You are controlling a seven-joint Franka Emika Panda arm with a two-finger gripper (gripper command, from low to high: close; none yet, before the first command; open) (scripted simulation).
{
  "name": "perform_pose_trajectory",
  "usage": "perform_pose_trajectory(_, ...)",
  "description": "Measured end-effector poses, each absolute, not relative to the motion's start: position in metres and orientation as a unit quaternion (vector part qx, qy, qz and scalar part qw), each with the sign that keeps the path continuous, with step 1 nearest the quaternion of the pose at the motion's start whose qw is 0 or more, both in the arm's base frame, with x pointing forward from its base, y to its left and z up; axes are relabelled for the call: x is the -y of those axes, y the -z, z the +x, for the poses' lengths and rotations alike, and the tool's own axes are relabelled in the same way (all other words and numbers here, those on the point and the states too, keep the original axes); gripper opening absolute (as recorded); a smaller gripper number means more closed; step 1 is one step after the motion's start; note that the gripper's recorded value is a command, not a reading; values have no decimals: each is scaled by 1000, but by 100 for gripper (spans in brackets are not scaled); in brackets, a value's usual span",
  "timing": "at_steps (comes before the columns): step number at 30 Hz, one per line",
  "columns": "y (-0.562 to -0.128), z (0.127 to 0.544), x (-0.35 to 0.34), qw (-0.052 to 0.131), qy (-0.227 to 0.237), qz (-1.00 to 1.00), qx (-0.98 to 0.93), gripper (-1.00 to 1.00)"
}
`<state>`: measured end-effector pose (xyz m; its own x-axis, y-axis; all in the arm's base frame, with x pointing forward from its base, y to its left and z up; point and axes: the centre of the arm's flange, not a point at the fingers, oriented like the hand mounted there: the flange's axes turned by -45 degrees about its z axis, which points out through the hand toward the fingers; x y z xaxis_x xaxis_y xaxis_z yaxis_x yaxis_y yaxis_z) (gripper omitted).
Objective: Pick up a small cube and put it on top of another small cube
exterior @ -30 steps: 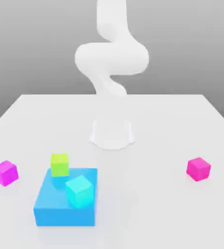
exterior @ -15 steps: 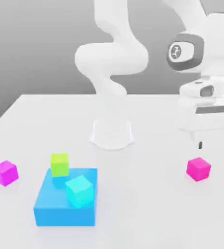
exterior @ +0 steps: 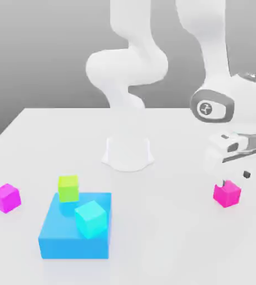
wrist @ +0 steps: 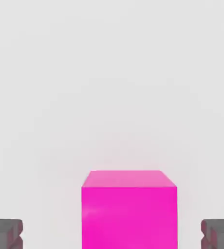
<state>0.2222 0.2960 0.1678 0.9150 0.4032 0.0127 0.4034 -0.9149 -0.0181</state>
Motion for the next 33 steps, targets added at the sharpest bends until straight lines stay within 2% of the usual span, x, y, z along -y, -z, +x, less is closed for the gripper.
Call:
perform_pose_trajectory(7, -134, 219, -289, 3, 1, -978, 208, 0)
perform_pose_trajectory(8, -130, 219, -287, 2, 0, -978, 209, -100)
perform_pose_trajectory(15, -130, 219, -287, 2, 1, -978, 209, -100)
perform_pose_trajectory(24, -171, 222, -296, 11, 5, -978, 206, -100)
perform_pose_trajectory(33, -196, 221, -285, -2, 2, -980, 198, -100)
